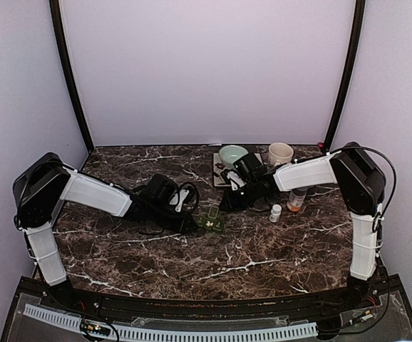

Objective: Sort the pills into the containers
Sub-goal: Hold the pill container at the center of the board.

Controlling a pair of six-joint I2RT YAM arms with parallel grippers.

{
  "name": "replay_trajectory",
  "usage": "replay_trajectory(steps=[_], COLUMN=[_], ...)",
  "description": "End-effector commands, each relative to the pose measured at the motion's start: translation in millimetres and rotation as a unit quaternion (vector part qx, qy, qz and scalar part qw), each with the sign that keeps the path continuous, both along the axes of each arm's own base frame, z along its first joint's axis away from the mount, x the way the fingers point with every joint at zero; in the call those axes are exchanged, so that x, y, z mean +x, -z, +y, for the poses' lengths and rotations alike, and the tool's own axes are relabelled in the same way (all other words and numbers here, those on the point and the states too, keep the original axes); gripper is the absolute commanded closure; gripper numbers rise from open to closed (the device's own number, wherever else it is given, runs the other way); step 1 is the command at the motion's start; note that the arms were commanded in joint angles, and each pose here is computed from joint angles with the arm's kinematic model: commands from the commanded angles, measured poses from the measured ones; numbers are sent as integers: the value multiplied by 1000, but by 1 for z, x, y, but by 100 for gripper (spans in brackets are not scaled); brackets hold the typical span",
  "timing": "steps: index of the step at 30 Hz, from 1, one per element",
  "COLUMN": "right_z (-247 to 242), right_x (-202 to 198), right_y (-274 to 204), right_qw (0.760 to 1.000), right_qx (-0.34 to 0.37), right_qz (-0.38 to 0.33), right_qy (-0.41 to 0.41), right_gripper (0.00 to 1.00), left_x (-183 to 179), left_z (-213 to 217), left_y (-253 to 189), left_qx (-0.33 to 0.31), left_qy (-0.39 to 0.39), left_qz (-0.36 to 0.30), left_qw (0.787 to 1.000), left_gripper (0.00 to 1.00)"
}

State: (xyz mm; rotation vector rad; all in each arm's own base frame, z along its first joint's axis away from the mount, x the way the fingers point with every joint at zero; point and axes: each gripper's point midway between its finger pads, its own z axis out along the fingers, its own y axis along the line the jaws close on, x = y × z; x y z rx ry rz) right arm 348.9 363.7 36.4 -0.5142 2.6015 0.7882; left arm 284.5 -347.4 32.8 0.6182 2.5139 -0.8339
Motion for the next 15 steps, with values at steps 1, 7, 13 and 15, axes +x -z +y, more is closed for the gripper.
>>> replay_trajectory(steps=[1,7,13,15], right_z=[12,12,14,14], right_x=[4,2,0,0], right_y=[-6,-6,-7,-7], right_qw=[1000,1000,999,999], right_qx=[16,17,22,22], right_qz=[-14,-13,-13,-12], right_qy=[-13,-17,-22,-24], right_gripper=[84,84,84,84], left_x=[1,1,2,3], left_z=[0,-3,-5,-5], left_y=[-2,2,7,8], left_qx=[1,3,11,14], left_qy=[6,12,16,16], left_qz=[2,8,14,14], left_qw=[1000,1000,1000,1000], left_gripper=[80,80,81,81])
